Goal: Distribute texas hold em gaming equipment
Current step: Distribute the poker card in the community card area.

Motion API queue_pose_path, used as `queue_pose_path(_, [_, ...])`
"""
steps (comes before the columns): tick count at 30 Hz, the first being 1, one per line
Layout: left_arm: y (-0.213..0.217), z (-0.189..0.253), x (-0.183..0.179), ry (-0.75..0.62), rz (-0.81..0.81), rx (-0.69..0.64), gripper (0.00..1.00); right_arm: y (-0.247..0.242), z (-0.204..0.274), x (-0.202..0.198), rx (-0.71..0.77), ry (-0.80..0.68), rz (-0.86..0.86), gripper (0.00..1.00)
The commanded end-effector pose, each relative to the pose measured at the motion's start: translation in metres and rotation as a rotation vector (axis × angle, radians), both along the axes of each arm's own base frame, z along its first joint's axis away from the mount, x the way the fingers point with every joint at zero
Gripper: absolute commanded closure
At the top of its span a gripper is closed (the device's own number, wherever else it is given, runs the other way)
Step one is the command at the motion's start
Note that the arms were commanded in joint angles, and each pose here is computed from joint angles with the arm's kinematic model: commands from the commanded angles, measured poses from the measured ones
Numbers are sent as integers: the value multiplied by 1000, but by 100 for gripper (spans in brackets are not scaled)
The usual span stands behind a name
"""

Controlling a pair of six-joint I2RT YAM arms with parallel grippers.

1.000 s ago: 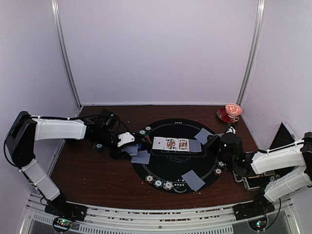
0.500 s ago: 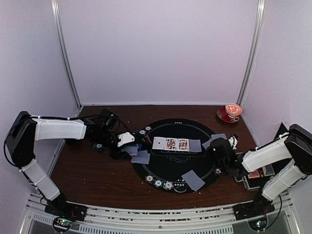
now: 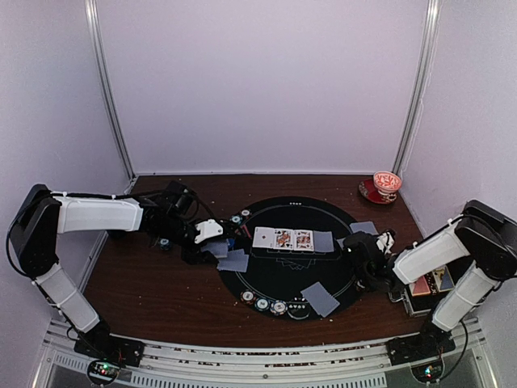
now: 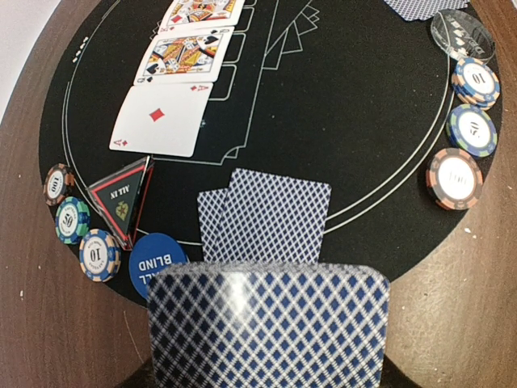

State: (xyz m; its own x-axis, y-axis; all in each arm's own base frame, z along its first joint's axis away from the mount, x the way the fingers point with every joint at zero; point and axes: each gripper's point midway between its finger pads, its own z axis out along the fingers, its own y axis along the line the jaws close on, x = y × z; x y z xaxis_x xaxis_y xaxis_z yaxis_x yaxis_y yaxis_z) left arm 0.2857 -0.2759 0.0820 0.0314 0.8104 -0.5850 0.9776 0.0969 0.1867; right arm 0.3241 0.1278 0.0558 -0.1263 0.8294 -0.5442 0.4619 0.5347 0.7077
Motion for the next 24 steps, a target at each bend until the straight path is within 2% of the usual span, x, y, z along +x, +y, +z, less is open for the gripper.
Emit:
queue_pose_path(1, [-3,4,5,-11,8,-21,39,3,-1,8,29,-17,-22,100])
queue_pose_path(11, [-3,4,6,-13,9,-21,39,9,-6,18,33,-4,-30,97])
queue_pose_path(24, [-3,4,5,-13,8,-20,39,4,-10,22,22,-9,-94,100])
